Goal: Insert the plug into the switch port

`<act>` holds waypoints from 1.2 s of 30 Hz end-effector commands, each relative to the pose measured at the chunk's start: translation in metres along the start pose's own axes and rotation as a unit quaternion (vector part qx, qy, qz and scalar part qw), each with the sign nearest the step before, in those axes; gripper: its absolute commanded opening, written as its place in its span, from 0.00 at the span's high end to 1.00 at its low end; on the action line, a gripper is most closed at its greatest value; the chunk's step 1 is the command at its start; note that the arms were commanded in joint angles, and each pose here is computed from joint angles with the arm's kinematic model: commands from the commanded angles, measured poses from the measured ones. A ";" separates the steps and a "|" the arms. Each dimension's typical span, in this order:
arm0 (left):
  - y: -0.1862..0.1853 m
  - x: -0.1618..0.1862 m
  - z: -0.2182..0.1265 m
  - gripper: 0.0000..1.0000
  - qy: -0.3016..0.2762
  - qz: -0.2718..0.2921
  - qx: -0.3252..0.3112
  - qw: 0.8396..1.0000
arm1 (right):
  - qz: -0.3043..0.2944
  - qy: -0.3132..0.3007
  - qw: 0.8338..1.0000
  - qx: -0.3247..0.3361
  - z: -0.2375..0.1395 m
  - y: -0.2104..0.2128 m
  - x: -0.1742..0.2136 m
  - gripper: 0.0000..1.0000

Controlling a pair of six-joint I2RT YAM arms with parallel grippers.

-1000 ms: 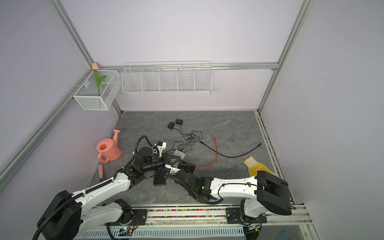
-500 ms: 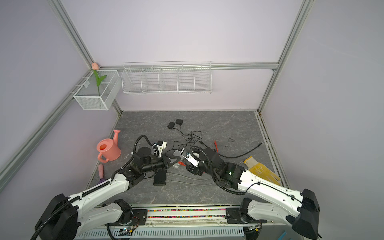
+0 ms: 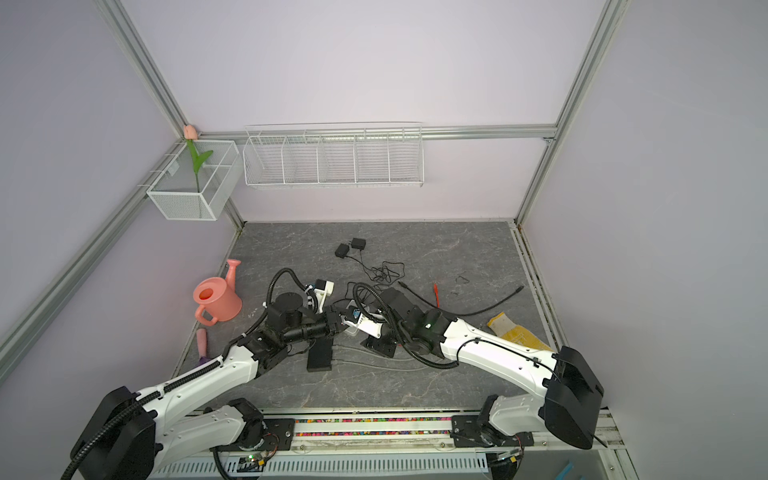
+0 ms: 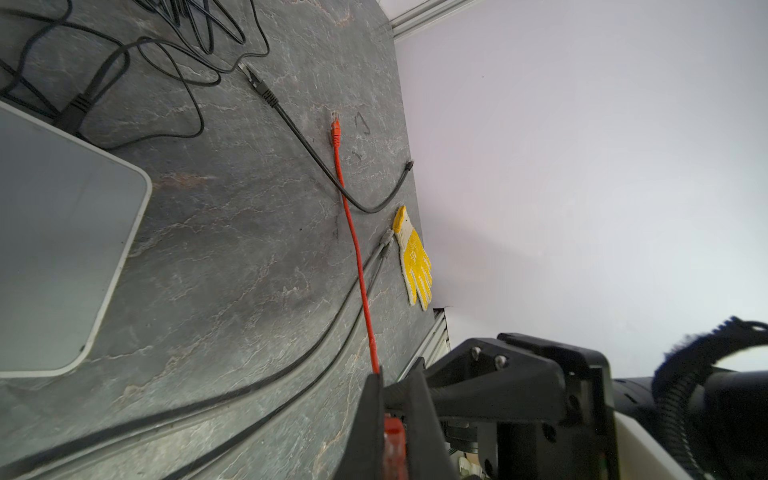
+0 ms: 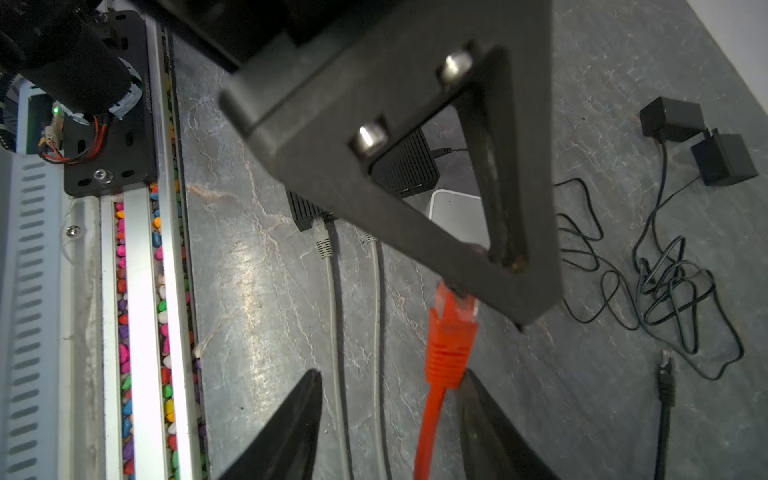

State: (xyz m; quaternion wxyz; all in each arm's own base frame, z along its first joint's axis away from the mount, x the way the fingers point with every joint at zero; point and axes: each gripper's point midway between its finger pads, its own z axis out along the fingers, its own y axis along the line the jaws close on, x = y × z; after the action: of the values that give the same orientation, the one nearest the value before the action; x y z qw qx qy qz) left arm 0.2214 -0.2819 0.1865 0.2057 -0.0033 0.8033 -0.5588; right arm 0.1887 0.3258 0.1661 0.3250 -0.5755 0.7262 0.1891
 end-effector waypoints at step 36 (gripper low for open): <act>0.064 -0.084 -0.023 0.32 -0.034 0.146 -0.258 0.955 | 0.040 0.183 0.969 0.160 0.023 -0.078 0.076 0.93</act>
State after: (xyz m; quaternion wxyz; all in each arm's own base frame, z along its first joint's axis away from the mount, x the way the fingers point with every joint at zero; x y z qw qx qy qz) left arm 0.2967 -0.2251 0.2116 0.3429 0.0168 0.8611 -0.3750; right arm 0.2490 0.2858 0.1197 0.2959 -0.5274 0.7959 0.0295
